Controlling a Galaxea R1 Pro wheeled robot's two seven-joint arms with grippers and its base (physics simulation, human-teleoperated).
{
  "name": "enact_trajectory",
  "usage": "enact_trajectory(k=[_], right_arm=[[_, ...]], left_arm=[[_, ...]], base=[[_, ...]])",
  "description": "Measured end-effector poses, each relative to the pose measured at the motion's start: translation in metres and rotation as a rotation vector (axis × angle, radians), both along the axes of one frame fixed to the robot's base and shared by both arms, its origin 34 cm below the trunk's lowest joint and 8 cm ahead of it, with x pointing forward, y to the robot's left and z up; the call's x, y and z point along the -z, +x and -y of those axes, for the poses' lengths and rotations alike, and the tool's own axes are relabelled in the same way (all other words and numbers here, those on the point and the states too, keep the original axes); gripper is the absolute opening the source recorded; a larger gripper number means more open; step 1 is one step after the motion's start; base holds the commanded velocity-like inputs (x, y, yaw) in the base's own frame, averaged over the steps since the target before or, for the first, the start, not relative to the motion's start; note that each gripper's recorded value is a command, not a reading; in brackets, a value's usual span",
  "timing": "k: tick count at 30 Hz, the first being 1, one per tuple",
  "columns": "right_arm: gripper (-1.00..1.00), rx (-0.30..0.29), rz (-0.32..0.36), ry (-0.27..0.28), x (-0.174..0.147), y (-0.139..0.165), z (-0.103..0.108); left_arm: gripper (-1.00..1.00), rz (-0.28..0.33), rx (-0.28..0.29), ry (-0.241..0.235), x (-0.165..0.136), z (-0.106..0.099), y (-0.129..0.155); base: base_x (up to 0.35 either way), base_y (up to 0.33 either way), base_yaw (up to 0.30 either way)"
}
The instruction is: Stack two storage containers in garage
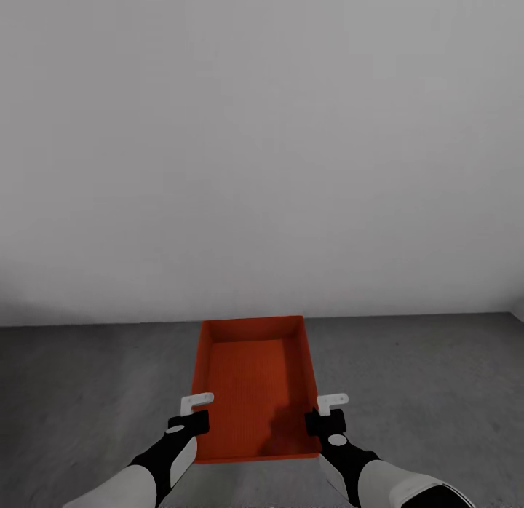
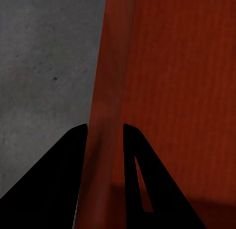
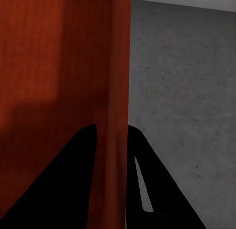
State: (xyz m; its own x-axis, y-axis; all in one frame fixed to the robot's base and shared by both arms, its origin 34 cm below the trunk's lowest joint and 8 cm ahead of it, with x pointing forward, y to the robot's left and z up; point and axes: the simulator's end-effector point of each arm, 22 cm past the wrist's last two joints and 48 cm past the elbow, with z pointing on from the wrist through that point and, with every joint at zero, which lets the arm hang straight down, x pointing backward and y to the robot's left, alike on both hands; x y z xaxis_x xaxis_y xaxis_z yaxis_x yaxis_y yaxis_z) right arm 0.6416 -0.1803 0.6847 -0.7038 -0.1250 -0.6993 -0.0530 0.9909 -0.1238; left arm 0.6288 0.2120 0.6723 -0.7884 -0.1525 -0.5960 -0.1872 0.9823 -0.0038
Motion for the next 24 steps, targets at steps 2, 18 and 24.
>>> enact_trajectory(k=[2,18,24], right_arm=[[-1.00,0.000,-0.004,0.000,0.002,-0.001,0.000],[-1.00,0.000,-0.030,0.000,0.015,-0.008,0.000],[-1.00,0.000,-0.040,0.000,0.020,-0.011,0.000]], left_arm=[[-1.00,-0.004,0.000,0.000,0.002,0.000,-0.001],[-1.00,-0.030,0.000,0.000,0.014,0.000,-0.008],[-1.00,-0.040,0.000,0.000,0.019,0.000,-0.011]], base=[[0.000,0.000,0.000],[0.000,0.000,0.000],[0.000,0.000,0.000]])
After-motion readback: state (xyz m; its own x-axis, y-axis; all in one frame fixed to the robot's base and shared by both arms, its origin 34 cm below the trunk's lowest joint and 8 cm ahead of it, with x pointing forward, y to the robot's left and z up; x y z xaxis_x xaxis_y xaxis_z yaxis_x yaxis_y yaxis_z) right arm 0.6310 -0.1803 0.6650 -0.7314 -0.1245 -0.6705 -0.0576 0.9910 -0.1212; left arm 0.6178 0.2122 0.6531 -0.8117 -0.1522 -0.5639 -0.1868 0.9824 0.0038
